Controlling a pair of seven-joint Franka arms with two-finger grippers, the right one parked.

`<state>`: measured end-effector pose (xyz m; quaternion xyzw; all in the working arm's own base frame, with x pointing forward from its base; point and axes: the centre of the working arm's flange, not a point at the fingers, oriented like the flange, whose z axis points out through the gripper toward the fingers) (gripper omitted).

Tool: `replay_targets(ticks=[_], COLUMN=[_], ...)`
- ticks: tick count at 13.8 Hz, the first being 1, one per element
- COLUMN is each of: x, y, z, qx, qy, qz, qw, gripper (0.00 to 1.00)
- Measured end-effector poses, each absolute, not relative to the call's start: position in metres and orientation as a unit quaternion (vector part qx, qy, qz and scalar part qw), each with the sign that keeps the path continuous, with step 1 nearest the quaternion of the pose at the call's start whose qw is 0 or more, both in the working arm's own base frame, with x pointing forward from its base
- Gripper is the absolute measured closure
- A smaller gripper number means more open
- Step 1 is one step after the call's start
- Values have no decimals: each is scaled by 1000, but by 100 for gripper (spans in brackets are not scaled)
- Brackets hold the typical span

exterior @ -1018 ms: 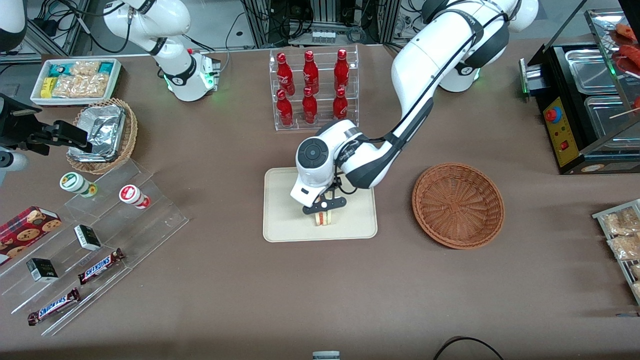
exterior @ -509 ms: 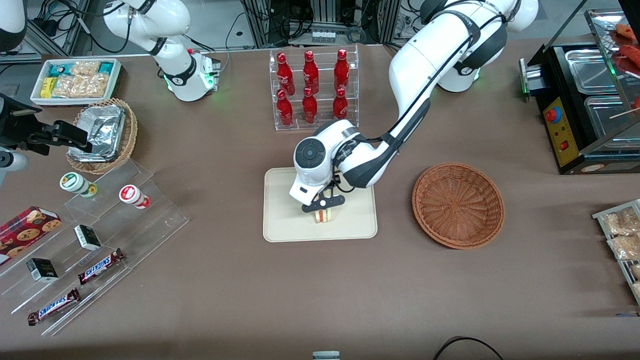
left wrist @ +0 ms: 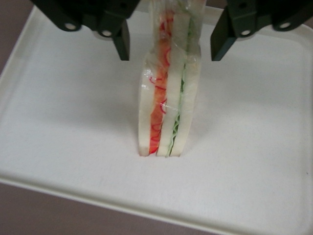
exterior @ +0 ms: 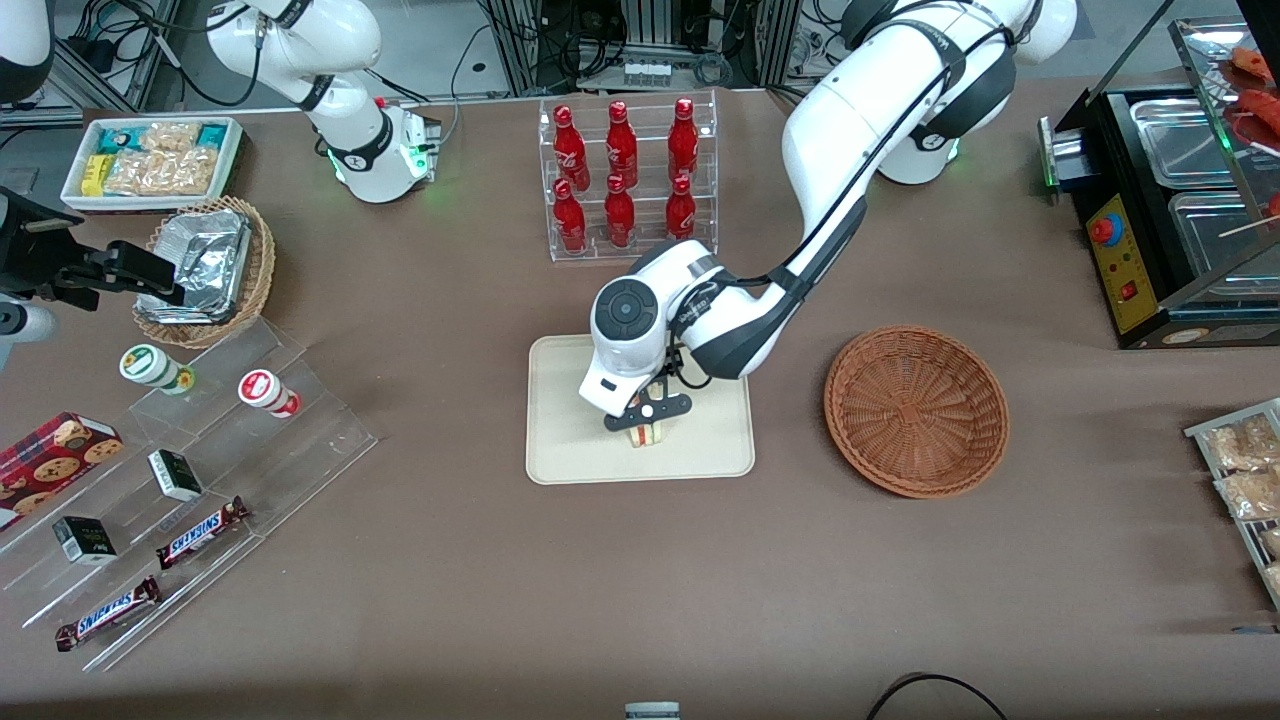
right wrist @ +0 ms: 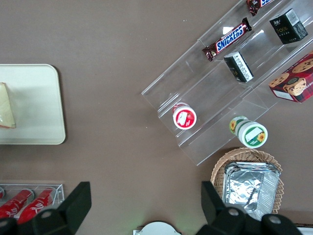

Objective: Place sandwich from basket to tray

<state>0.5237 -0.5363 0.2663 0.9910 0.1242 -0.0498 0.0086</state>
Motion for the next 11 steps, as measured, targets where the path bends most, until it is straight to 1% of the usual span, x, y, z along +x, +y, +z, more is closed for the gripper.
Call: replay_targets(ticks=[1,2,5,8,10,11], x=[527,529,548,564,576,579], y=[-536,-534,-505,-459,-423,-406], z=[282,302,366,408,417,416], qx=[991,991,992,996,997,995], qy=[125,127,120,80,69,71], qz=[-44,-37,-21,-32,-42,-53], qw=[12,15,16,-3,-21,-35], gripper=[8,1,0,0,0,0])
